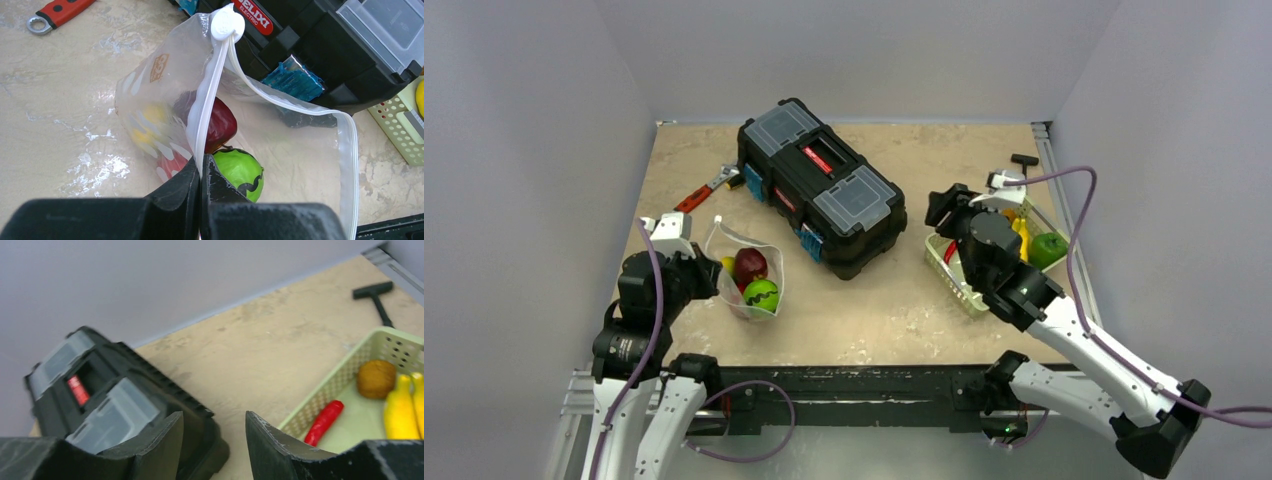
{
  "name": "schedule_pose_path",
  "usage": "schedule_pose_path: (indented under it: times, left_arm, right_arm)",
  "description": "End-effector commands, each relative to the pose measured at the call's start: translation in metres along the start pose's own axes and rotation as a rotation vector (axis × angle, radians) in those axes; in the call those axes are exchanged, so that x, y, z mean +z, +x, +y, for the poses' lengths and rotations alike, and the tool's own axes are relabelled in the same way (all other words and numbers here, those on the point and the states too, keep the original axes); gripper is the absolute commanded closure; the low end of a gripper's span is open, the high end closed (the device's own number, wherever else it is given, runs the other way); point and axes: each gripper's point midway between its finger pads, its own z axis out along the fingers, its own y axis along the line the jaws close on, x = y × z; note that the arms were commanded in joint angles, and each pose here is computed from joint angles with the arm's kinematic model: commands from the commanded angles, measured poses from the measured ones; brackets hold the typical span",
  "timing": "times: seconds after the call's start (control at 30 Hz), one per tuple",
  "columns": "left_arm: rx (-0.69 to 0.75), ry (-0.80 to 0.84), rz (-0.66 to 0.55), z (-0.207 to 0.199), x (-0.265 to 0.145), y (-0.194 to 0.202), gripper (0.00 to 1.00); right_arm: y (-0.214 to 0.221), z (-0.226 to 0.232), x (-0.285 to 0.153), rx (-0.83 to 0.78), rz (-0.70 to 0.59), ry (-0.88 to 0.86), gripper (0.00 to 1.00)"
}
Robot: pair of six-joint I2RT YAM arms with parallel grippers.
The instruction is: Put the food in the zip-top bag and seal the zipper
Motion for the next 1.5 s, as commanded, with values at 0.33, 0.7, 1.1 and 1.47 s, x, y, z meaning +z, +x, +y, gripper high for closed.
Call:
schedule_pose_path:
  times: [0.33, 0.7, 1.1, 1.47]
  left_arm:
    - [0.001, 0.031, -0.026, -0.007, 0.0, -0.011, 1.0]
    - [0.001, 0.029, -0.019, -0.007, 0.001, -0.01, 1.0]
    - [0.001, 0.028, -0.012, -0.007, 0.003, -0.009, 1.0]
    - [0.002, 0.026, -0.005, -0.007, 0.004, -0.009, 1.0]
  right_arm:
    - [0.09, -0.137, 0.051, 0.157, 0.262, 0.421, 0.52]
    - [0.153, -0.154, 0.061, 0.218, 0.426, 0.445, 0.6]
    - [0.191, -0.161, 0.08, 0.208, 0.519, 0.45, 0.58]
    - [0.216, -0.172, 0.085, 0.19, 0.592, 0.5, 0.68]
